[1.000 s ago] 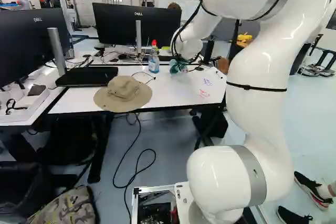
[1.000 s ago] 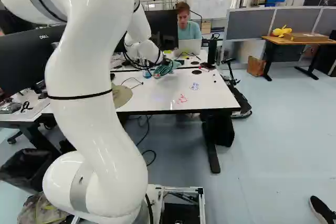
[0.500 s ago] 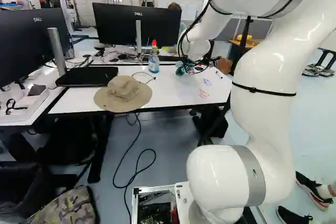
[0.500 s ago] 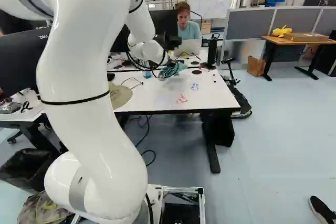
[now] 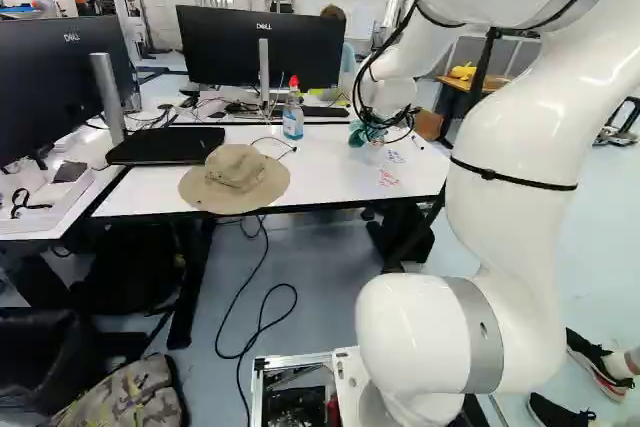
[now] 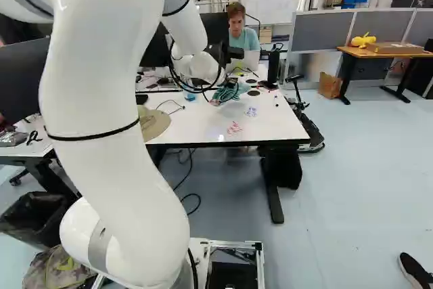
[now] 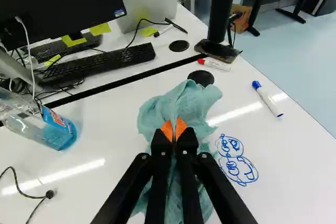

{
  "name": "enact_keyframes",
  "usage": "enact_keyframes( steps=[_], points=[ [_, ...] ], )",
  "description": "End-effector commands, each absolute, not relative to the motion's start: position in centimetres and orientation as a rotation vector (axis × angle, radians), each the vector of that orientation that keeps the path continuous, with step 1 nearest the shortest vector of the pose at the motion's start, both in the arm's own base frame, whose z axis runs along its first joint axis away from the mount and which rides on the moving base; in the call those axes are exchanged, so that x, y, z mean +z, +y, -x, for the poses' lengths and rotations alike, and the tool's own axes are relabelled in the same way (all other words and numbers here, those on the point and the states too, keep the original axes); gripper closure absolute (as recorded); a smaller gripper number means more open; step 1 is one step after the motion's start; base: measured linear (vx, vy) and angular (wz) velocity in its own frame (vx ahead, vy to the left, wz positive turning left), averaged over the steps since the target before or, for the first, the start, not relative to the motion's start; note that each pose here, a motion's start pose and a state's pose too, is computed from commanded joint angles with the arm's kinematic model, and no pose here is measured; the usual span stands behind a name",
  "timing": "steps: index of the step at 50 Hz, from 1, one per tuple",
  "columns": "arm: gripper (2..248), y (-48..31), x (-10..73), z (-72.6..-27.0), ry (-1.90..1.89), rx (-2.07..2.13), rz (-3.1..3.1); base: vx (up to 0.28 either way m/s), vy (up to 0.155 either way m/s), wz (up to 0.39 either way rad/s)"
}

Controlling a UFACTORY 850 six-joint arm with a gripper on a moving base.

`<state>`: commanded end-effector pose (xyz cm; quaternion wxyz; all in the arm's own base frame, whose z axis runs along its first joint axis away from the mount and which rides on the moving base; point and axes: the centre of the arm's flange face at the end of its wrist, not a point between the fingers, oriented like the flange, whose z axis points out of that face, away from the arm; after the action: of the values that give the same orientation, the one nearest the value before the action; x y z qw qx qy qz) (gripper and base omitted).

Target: Clean the table with the green towel

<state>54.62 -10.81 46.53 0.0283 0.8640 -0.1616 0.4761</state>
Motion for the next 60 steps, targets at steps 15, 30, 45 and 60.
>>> enact_keyframes(
  steps=[15,30,45,60],
  points=[
    [223,-13.2,46.5,-53.8,-0.555,1.456,-2.637,0.0,0.0,0.0],
    [223,-15.6,46.5,-53.8,-0.605,1.447,-2.608,0.0,0.0,0.0],
    [223,-16.8,45.8,-54.1,-0.631,1.429,-2.602,0.0,0.0,0.0],
    [223,-17.0,44.1,-54.5,-0.635,1.39,-2.623,0.0,0.0,0.0]
  ],
)
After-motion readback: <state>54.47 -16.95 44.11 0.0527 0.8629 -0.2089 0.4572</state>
